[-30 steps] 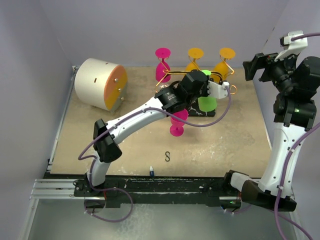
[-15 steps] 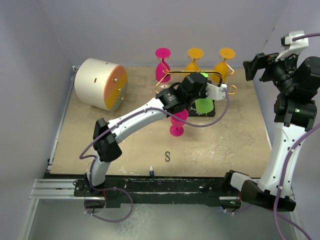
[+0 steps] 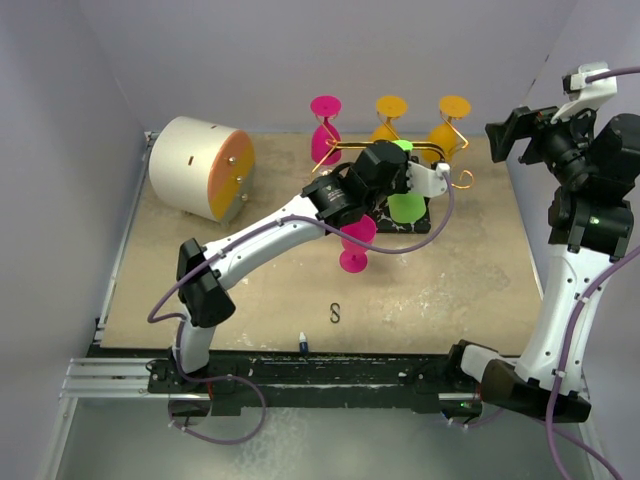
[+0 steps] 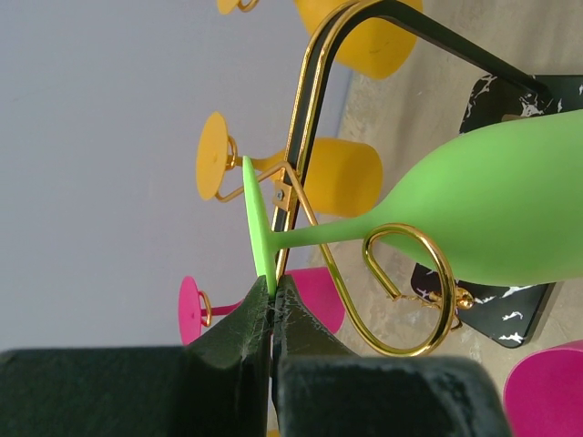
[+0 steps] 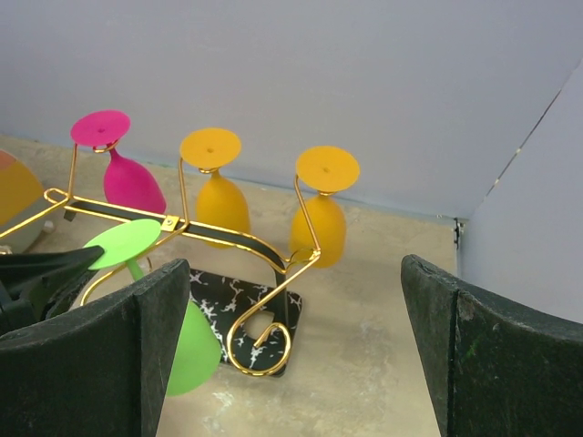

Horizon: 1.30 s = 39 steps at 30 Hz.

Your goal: Place the wine glass upside down on the wine glass rack

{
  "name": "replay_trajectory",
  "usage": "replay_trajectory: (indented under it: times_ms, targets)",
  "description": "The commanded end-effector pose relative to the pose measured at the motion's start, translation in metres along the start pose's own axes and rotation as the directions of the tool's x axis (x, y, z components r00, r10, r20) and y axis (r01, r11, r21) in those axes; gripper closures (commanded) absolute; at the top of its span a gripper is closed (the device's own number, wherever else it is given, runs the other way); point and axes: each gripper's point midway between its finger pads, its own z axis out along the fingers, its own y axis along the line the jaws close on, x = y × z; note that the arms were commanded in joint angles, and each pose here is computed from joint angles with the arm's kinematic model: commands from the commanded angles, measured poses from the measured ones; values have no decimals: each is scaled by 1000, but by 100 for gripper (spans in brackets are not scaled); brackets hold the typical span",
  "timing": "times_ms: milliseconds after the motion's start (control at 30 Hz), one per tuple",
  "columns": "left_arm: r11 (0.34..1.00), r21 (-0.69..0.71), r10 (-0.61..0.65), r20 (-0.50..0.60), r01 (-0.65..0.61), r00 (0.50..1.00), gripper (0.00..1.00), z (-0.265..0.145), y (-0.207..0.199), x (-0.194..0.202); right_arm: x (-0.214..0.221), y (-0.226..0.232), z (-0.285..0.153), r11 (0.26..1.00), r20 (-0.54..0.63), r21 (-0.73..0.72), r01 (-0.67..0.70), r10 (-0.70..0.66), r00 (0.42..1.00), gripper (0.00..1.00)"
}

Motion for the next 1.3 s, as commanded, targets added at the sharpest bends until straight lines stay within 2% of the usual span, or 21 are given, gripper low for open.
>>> replay_trajectory:
  times_ms: [0,567,1267]
  targets:
    - [995,-88,-46,41,50,998,100,-24,36,-12,-15,3,-2,1000,53,-16,13,-12,999,0]
    - [995,-101,-28,-8,27,1000,100,-31,28,-3,-13,4,-2,1000,53,-24,11,-10,999,0]
    - [995,-98,-28,13,29,1000,100,-50,22,-12,-12,2,-4,1000,55,-22,6,-5,998,0]
